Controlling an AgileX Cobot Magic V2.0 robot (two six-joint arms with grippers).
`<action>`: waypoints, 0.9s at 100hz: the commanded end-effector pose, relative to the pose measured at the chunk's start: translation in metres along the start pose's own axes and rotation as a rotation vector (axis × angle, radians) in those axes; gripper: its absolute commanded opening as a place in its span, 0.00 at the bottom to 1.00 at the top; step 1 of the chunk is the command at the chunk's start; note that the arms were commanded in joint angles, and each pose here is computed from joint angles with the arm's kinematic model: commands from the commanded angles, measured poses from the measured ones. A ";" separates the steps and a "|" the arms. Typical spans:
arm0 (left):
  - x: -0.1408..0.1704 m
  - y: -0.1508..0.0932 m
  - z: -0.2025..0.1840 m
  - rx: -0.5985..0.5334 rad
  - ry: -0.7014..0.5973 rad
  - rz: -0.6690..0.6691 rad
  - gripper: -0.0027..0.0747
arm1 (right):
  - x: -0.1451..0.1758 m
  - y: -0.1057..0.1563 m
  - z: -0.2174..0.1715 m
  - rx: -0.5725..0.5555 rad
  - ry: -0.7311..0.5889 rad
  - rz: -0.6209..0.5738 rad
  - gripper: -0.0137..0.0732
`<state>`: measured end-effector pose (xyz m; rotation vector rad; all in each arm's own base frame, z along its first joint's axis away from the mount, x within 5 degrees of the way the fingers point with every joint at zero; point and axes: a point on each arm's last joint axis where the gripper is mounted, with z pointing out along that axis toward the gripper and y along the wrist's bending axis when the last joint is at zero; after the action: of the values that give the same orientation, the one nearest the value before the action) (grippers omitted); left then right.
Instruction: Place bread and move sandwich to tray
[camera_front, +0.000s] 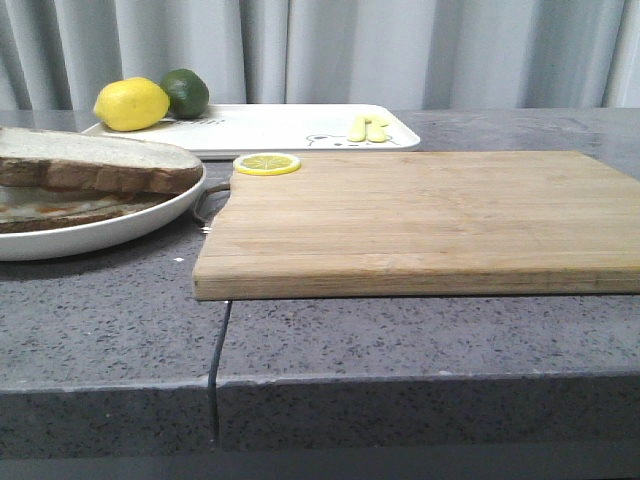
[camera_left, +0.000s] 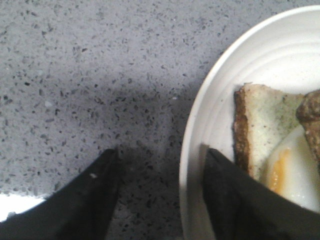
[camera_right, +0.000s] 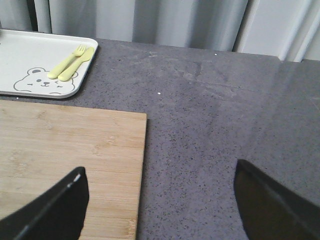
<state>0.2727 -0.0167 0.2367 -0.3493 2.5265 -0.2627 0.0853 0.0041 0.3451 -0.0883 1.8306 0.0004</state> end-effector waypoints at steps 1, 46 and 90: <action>-0.007 -0.004 -0.008 0.029 -0.042 -0.035 0.32 | -0.014 -0.001 -0.003 0.012 -0.093 -0.014 0.84; -0.007 -0.006 -0.008 0.046 -0.035 -0.068 0.01 | -0.015 -0.001 -0.003 0.012 -0.095 -0.014 0.84; -0.017 -0.020 -0.056 0.177 -0.172 -0.158 0.01 | -0.015 -0.001 -0.003 0.012 -0.097 -0.014 0.84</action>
<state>0.2597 -0.0219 0.2623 -0.4746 2.4386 -0.4221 0.0853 0.0041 0.3451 -0.0883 1.8306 0.0004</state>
